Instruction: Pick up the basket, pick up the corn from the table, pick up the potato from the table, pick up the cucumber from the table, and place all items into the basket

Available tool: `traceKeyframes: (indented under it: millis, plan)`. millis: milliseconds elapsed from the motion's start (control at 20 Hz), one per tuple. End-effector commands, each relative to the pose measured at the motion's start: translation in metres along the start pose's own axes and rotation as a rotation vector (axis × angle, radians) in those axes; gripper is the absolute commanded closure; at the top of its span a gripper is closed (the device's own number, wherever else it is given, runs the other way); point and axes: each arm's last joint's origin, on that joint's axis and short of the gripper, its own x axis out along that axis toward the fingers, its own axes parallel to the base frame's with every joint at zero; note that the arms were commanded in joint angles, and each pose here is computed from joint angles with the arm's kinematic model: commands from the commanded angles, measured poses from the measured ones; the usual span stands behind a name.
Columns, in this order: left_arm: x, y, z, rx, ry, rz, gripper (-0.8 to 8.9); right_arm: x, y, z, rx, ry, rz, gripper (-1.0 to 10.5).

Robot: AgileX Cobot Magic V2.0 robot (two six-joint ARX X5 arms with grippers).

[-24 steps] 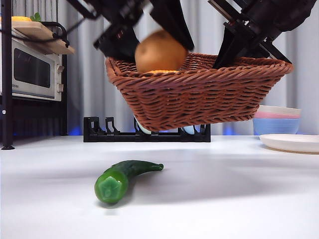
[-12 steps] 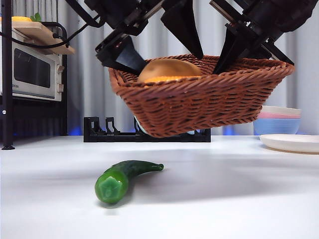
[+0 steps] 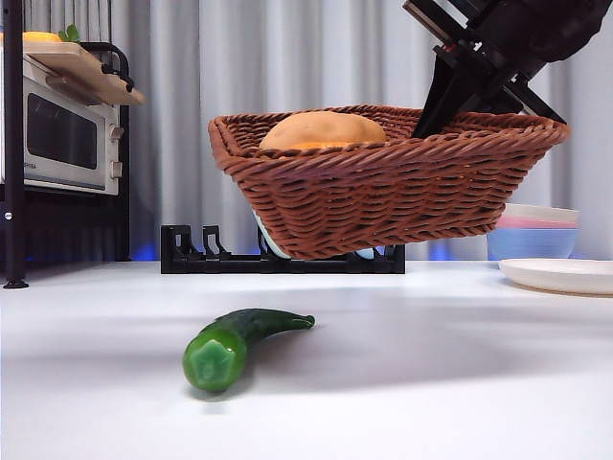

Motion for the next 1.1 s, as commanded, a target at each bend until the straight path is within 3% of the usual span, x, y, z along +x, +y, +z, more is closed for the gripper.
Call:
traceKeyframes:
  millis: [50,200,350,700,1100]
  plan:
    - [-0.016,0.000,-0.012,-0.039,0.110,0.043,2.85,-0.002,-0.002,0.003,0.006,-0.025,0.007,9.6]
    - [-0.025,0.006,-0.039,-0.103,0.381,0.179,2.85,-0.006,-0.011,0.007,0.022,-0.054,-0.010,9.6]
    - [-0.013,0.011,-0.058,-0.137,0.605,0.242,2.85,-0.013,-0.025,0.011,0.052,-0.085,-0.041,9.6]
    - [0.057,0.023,-0.080,-0.149,0.748,0.299,2.85,-0.034,-0.063,0.017,0.146,-0.147,-0.124,9.6]
    - [0.148,0.043,-0.140,-0.128,0.909,0.329,2.85,-0.053,-0.093,0.012,0.249,-0.148,-0.204,9.6]
